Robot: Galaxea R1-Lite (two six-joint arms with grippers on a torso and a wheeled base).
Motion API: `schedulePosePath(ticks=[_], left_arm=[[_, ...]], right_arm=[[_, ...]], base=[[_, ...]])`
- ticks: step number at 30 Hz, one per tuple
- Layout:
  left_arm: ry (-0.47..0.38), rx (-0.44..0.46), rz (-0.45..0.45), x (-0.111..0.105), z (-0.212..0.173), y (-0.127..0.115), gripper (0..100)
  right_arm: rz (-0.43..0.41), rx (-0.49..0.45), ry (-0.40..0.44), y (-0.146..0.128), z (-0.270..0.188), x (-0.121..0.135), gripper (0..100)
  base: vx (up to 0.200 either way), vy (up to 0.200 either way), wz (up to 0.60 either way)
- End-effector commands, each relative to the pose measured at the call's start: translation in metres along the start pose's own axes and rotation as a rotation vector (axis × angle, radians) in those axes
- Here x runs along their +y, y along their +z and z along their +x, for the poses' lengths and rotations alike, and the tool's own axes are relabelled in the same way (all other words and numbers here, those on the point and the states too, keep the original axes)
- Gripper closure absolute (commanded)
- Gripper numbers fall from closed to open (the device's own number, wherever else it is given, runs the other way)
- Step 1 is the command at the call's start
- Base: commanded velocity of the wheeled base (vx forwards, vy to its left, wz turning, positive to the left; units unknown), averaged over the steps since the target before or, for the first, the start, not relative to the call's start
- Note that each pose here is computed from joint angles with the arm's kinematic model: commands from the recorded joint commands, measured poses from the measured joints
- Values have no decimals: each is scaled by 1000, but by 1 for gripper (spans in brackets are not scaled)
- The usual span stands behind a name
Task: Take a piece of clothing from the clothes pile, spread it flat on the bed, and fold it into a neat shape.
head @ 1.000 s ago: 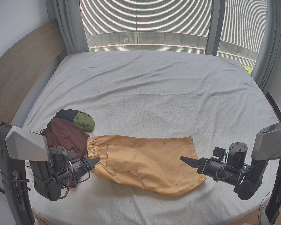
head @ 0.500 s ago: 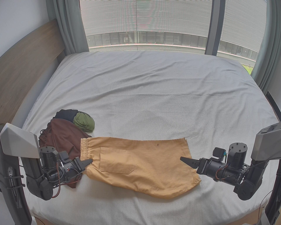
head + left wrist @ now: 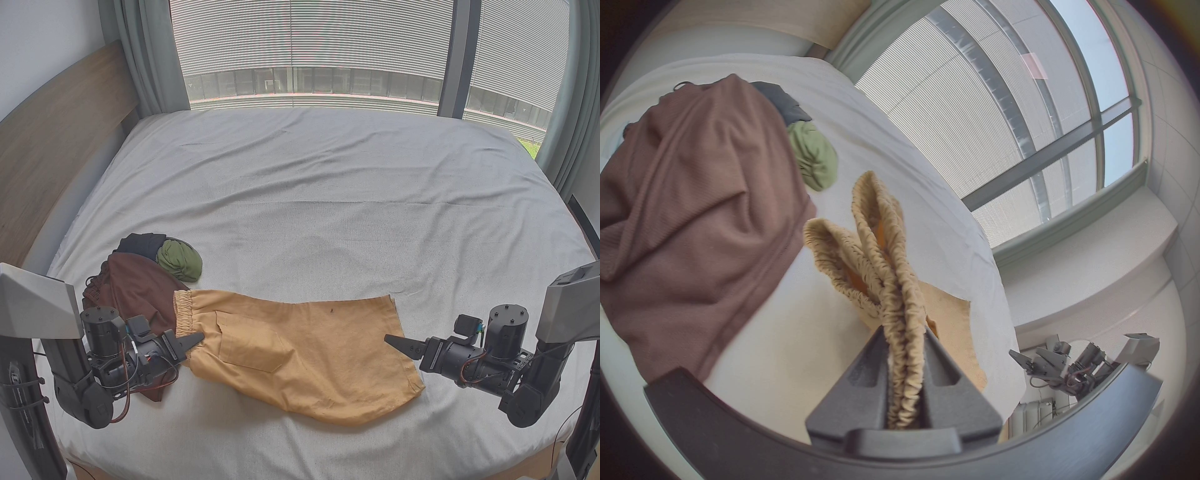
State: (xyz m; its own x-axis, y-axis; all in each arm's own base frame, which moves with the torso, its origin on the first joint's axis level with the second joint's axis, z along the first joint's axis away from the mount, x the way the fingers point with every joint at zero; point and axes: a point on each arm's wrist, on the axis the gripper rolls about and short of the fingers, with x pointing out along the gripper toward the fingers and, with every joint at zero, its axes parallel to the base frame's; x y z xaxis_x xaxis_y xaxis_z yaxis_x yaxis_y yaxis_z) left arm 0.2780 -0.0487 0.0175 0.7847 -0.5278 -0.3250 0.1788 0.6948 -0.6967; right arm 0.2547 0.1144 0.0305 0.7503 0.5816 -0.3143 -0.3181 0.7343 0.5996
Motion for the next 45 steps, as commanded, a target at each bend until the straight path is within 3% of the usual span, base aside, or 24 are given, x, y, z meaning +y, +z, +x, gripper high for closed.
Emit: schedulePosePath(ticks=[1, 15, 21, 33, 39, 45], left_arm=[[-76, 12, 36, -23, 7, -4, 100], [-201, 40, 97, -65, 36, -22, 100], [-261, 54, 70, -82, 45, -27, 100], [-326, 92, 84, -98, 69, -44, 100], [-367, 108, 42, -111, 81, -53, 100], [-367, 121, 39, -109, 92, -61, 100]], right_arm=[[1, -11, -2, 3, -1, -1, 0], [9, -49, -23, 13, -4, -8, 0], [13, -64, -39, 16, -6, -13, 0], [20, -104, -55, 26, -8, -21, 0], [25, -130, -69, 33, -10, -27, 0], [30, -151, -88, 39, -11, -34, 0]], base=[[0, 0, 0], [0, 0, 0], [0, 0, 0], [0, 0, 0], [0, 0, 0], [0, 0, 0]])
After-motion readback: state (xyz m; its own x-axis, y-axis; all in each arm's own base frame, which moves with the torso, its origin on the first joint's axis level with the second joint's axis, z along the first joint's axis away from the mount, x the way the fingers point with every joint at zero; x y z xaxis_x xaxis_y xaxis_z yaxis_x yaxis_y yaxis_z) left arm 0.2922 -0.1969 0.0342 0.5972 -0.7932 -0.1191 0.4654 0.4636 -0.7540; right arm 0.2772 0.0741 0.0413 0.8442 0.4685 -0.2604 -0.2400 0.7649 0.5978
